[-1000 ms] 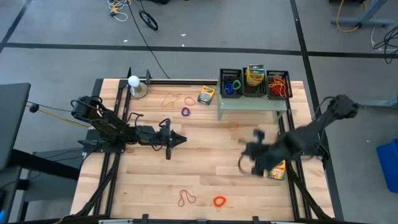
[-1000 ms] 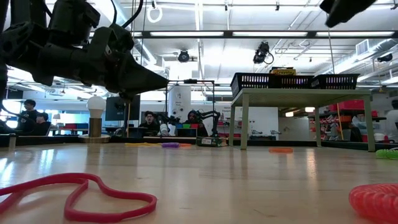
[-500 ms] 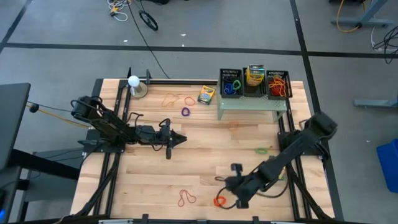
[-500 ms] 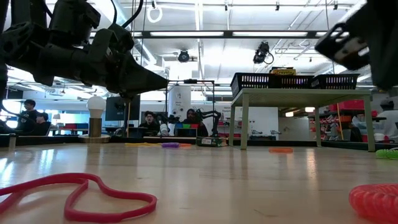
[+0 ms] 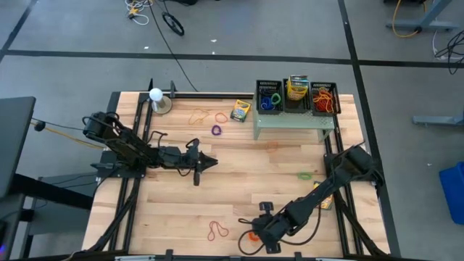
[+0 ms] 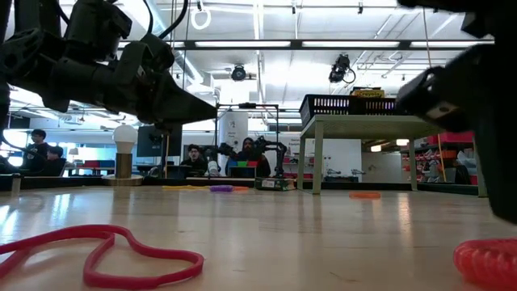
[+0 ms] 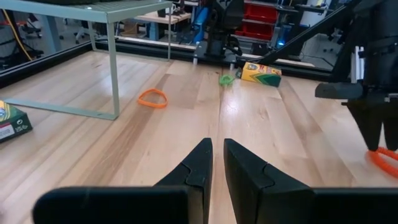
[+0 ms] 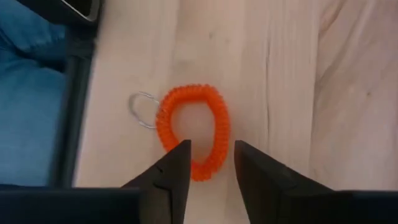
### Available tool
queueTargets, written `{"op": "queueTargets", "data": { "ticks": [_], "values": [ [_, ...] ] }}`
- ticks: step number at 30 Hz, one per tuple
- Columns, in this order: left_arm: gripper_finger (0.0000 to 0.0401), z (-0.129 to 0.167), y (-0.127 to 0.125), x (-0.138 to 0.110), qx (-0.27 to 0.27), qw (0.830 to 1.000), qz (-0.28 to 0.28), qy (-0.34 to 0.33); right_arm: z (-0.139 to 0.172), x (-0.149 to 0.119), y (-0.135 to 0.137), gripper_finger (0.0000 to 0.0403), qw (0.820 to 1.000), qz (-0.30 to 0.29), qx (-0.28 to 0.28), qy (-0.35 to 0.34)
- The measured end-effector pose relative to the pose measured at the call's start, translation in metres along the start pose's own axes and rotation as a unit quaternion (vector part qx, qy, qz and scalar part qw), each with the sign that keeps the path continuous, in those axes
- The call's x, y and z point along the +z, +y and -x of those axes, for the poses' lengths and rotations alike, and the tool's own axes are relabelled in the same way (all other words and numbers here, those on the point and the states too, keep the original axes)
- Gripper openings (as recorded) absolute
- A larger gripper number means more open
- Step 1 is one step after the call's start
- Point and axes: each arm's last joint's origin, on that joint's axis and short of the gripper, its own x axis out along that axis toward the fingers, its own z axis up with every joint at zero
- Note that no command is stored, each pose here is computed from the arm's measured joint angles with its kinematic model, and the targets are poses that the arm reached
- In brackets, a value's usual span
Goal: Pick & Place Office Desk Supplies
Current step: Put the orange spring keychain into the left black basket on the shelf
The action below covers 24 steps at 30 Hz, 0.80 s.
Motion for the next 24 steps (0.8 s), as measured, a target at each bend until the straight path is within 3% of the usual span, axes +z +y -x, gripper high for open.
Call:
{"op": "queueTargets", "data": {
  "ticks": [8, 15, 21, 24],
  "values": [
    [0.0048, 0.0, 0.0, -0.001, 0.001, 1.0, -0.001, 0.003, -0.015, -0.002, -0.006, 0.0109, 1.0, 0.004, -0.015, 0.009],
    [0.0048, 0.0, 0.0, -0.002, 0.001, 1.0, 0.003, 0.009, -0.013, 0.001, -0.008, 0.002, 0.998, 0.033, -0.045, -0.01],
    [0.0048, 0.0, 0.0, -0.003, -0.001, 1.0, 0.004, 0.014, 0.016, 0.011, -0.019, 0.0028, 0.997, 0.027, -0.065, -0.025],
    [0.0048, 0.0, 0.0, -0.003, 0.003, 1.0, 0.004, 0.013, 0.047, 0.016, -0.031, 0.0026, 0.993, 0.006, -0.111, -0.042]
  ]
}}
